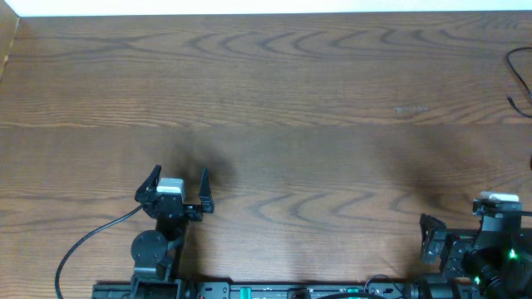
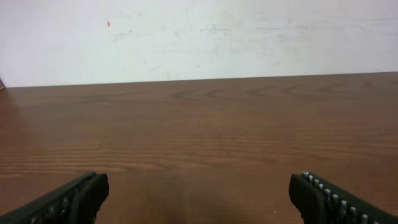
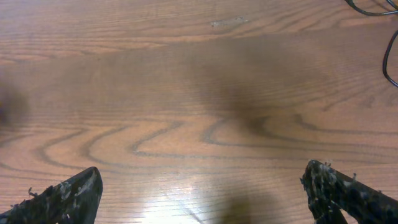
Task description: Untangle cables
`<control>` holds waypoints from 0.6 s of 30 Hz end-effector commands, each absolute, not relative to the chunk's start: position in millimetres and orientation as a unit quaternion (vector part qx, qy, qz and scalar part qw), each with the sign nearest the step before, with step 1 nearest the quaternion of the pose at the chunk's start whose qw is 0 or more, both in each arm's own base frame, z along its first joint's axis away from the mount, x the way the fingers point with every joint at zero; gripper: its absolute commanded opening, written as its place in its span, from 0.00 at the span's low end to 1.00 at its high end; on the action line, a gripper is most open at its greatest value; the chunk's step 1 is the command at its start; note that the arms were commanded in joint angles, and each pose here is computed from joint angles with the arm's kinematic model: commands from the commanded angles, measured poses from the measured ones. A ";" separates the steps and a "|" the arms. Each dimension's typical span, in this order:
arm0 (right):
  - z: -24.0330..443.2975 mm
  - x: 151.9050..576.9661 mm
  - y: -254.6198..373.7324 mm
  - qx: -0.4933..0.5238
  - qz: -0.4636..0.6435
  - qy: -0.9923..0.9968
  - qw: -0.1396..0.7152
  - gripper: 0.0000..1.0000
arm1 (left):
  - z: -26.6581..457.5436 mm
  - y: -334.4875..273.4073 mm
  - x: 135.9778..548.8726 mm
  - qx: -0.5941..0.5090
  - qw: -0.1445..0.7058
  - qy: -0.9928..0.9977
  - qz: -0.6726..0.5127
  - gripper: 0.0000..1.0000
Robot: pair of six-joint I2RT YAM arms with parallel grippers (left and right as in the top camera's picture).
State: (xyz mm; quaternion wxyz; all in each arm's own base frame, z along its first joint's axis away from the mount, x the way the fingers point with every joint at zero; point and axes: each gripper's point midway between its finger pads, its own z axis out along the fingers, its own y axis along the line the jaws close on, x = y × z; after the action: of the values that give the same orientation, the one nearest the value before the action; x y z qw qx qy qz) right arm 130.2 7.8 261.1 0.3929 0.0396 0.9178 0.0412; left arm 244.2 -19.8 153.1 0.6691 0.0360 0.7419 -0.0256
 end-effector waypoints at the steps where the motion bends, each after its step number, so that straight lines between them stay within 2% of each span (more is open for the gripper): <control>1: 261.2 129.0 8.7 0.039 0.044 0.917 0.394 0.99 | 138.4 -22.7 243.1 0.046 0.652 0.756 -0.029 0.98; 10: 280.1 144.6 -1.8 0.051 0.021 0.881 0.471 0.99 | 138.4 -22.7 243.1 0.046 0.652 0.756 -0.029 0.98; 18: 245.4 176.2 -0.3 0.050 0.027 0.854 0.517 0.99 | 138.4 -22.7 243.1 0.046 0.652 0.756 -0.029 0.98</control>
State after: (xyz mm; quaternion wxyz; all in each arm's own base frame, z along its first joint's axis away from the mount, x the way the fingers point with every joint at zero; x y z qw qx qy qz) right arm 175.2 0.5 258.7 0.5165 0.0475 0.8545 0.0285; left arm 244.2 -20.2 153.1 0.6691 0.0369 0.7418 -0.0263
